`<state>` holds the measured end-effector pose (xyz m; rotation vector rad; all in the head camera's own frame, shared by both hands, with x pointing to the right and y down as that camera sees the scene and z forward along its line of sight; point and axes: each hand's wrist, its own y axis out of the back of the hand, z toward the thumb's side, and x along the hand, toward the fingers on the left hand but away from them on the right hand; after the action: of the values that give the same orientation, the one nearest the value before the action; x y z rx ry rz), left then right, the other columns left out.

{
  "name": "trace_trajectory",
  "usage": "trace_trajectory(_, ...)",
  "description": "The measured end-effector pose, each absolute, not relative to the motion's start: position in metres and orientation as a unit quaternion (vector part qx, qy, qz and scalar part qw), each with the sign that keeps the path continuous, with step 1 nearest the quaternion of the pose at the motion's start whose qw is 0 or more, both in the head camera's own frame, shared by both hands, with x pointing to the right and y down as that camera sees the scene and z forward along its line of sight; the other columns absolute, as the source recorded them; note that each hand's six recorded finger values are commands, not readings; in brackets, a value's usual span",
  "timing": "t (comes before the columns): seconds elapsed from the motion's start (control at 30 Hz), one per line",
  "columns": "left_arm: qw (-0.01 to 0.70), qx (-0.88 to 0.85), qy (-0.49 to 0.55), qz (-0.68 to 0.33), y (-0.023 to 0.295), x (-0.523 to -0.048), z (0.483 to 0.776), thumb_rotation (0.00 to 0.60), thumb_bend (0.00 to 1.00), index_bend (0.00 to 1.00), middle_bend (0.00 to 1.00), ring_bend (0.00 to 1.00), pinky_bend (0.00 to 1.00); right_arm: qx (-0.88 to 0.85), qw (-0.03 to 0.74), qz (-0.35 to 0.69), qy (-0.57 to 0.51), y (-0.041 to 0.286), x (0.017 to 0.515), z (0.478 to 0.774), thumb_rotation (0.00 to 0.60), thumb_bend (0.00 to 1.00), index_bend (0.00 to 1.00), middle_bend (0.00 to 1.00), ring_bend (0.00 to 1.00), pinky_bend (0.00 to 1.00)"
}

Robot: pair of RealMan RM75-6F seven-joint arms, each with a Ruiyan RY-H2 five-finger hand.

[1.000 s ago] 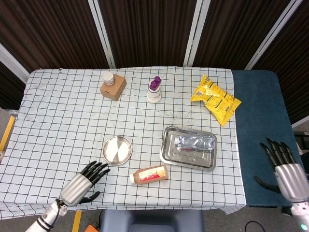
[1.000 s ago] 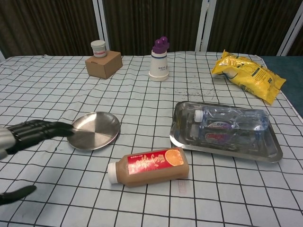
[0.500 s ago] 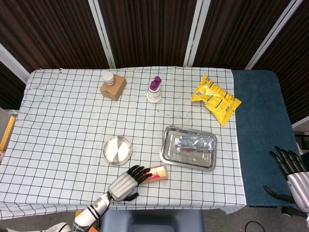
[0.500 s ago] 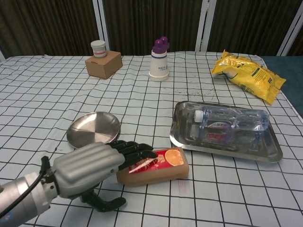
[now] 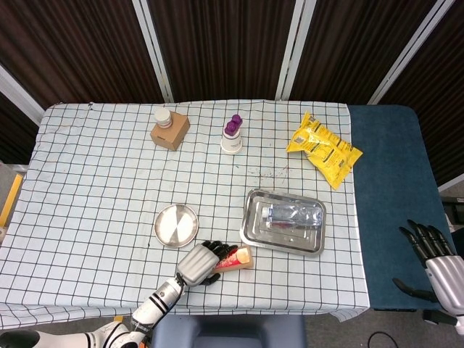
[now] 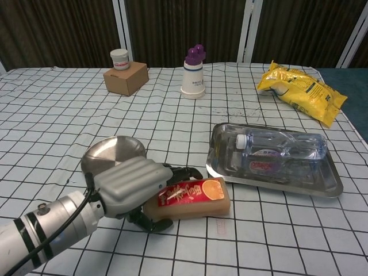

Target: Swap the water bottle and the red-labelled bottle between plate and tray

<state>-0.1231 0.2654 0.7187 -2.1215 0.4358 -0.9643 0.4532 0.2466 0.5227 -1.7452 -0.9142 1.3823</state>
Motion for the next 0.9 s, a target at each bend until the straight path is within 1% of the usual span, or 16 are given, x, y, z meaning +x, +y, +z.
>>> trace_trajectory(0.03, 0.374, -0.829, 0.176, -0.375, 0.264, -0.123, 0.718, 0.6, 0.51, 0.57, 0.62, 0.57, 0.7, -0.676, 0.359, 0.537, -0.354, 0.247, 0.453, 0.523, 0.6, 0.32, 0.0, 0.0, 0.0, 0.0)
trace_trajectory(0.1, 0.372, -0.83, 0.193, -0.368, 0.261, -0.123, 0.714, 0.6, 0.55, 0.63, 0.67, 0.64, 0.77, -0.677, 0.357, 0.539, -0.352, 0.247, 0.453, 0.524, 0.6, 0.32, 0.0, 0.0, 0.0, 0.0)
trace_trajectory(0.17, 0.368, -0.83, 0.212, -0.361, 0.256, -0.123, 0.709, 0.6, 0.58, 0.66, 0.71, 0.68, 0.8, -0.677, 0.356, 0.541, -0.348, 0.248, 0.452, 0.525, 0.6, 0.32, 0.0, 0.0, 0.0, 0.0)
trace_trajectory(0.37, 0.375, -0.822, 0.262, -0.338, 0.233, -0.129, 0.687, 0.6, 0.59, 0.67, 0.72, 0.69, 0.82, -0.678, 0.345, 0.558, -0.332, 0.252, 0.451, 0.532, 0.6, 0.32, 0.0, 0.0, 0.0, 0.0)
trace_trajectory(0.6, 0.387, -0.8, 0.301, -0.345, 0.194, -0.168, 0.673, 0.6, 0.59, 0.67, 0.72, 0.7, 0.82, -0.685, 0.341, 0.558, -0.321, 0.256, 0.445, 0.535, 0.6, 0.32, 0.0, 0.0, 0.0, 0.0)
trace_trajectory(0.73, 0.378, -0.791, 0.317, -0.362, 0.18, -0.2, 0.681, 0.6, 0.58, 0.67, 0.72, 0.7, 0.82, -0.686, 0.341, 0.555, -0.324, 0.257, 0.444, 0.531, 0.6, 0.32, 0.0, 0.0, 0.0, 0.0)
trace_trajectory(0.83, 0.367, -0.783, 0.319, -0.389, 0.174, -0.231, 0.695, 0.6, 0.59, 0.67, 0.71, 0.69, 0.81, -0.682, 0.345, 0.554, -0.33, 0.257, 0.444, 0.528, 0.6, 0.32, 0.0, 0.0, 0.0, 0.0)
trace_trajectory(0.9, 0.357, -0.778, 0.317, -0.409, 0.173, -0.252, 0.707, 0.6, 0.59, 0.66, 0.69, 0.67, 0.79, -0.68, 0.347, 0.555, -0.329, 0.258, 0.444, 0.528, 0.6, 0.32, 0.0, 0.0, 0.0, 0.0)
